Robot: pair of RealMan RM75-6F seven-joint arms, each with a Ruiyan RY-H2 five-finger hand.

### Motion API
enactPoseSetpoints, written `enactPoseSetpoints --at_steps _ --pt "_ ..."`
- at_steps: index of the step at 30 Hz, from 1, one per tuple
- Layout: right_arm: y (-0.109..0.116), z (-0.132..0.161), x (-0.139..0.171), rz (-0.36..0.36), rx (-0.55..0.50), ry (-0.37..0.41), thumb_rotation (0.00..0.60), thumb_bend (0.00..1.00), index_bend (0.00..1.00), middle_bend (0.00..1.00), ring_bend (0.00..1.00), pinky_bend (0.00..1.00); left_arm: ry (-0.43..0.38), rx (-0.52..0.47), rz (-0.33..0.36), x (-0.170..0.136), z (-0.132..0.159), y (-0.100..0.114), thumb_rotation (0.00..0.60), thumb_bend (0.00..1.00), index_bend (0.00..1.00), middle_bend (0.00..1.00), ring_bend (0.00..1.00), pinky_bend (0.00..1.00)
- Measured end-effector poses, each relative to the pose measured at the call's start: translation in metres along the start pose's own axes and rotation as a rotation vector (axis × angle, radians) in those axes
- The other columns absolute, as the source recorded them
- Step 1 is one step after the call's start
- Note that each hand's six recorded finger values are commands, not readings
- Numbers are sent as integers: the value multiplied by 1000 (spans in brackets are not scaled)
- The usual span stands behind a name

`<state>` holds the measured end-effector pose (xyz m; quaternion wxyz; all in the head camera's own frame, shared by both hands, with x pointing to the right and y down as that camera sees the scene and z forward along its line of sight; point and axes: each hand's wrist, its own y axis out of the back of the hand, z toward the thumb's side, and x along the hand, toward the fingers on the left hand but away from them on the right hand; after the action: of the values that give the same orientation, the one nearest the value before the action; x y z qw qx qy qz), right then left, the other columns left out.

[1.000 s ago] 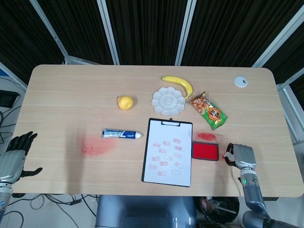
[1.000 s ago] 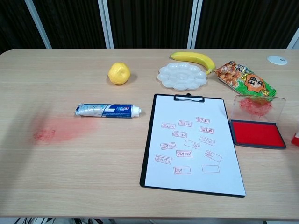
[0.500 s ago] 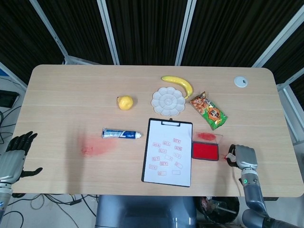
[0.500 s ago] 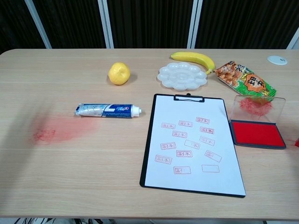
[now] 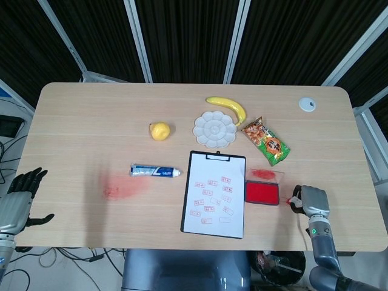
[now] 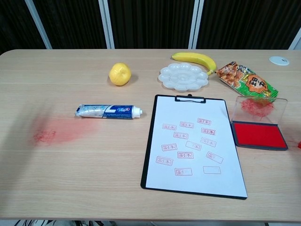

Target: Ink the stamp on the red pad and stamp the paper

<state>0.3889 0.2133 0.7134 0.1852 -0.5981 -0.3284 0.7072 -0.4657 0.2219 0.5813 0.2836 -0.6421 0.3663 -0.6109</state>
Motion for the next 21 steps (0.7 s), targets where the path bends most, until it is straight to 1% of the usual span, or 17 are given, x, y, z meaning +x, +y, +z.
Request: enactPoseSetpoints --at_steps 4,21 --pt "0 -2 0 1 5 -6 600 381 774 607 723 808 0 0 0 0 0 0 600 15 0 0 0 0" --pt "-2 -4 0 17 31 -16 600 381 648 511 633 794 1 0 -1 -1 -1 0 600 15 0 0 0 0"
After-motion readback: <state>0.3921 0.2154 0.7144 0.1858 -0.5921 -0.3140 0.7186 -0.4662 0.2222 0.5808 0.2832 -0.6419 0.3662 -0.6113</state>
